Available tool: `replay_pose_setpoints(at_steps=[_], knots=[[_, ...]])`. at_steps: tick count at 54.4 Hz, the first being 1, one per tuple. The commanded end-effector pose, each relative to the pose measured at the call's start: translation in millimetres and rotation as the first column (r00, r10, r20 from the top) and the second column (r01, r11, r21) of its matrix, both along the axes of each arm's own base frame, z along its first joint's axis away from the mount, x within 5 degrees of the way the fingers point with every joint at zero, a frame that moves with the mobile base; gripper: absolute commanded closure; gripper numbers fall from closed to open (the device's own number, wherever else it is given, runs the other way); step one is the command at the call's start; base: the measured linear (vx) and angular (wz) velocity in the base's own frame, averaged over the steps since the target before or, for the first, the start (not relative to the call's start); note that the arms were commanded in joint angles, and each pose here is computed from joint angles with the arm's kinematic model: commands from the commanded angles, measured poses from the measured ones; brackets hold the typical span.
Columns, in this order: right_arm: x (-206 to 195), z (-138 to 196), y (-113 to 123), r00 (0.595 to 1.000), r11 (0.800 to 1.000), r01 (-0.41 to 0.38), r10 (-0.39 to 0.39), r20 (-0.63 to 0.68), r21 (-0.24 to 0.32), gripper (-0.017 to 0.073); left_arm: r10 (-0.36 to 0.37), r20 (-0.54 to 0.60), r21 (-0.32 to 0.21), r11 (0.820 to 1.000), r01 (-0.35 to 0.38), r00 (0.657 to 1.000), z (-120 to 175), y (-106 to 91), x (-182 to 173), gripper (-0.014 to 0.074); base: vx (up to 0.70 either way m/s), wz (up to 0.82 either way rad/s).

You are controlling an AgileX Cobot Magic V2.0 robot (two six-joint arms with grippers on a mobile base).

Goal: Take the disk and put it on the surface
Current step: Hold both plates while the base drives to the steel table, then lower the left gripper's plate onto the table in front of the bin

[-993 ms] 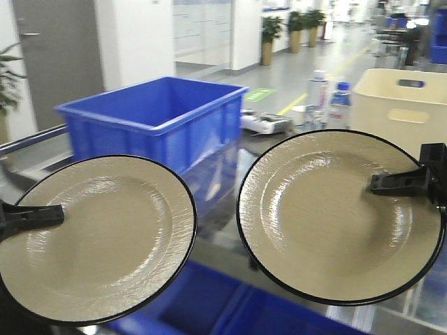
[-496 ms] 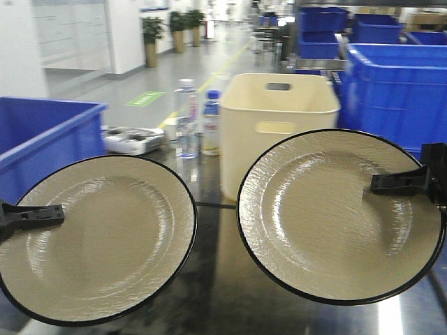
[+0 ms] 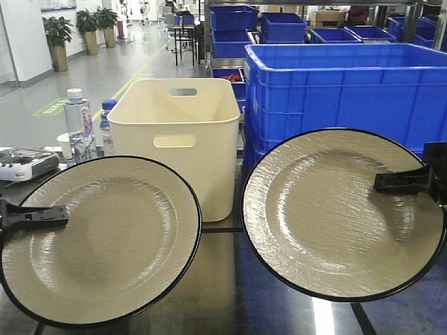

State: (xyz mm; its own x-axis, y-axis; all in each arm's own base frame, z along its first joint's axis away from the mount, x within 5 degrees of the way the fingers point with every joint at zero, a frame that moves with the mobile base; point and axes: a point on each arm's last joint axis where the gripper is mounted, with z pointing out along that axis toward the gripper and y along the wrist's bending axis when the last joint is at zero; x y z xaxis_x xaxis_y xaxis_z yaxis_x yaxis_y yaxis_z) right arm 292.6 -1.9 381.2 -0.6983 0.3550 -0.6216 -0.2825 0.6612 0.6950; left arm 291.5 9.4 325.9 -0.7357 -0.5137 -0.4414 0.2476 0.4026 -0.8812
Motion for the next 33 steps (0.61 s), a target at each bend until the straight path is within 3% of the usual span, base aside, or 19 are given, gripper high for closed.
replay_pose_setpoints(at_steps=[1, 33], knots=[[-8.0, 29.1, 5.2, 0.995, 0.994, -0.001, -0.009, 0.097, 0.109, 0.0568, 0.004, 0.109, -0.124, 0.992, 0.01, 0.994, 33.1, -3.6, -7.5, 0.0594, 0.03, -0.07], [-8.0, 29.3, 5.3, 0.995, 0.994, -0.001, -0.01, 0.097, 0.113, 0.0568, 0.003, 0.111, -0.131, 0.991, 0.011, 0.994, 33.7, -3.7, -7.6, 0.0594, 0.0, 0.0]])
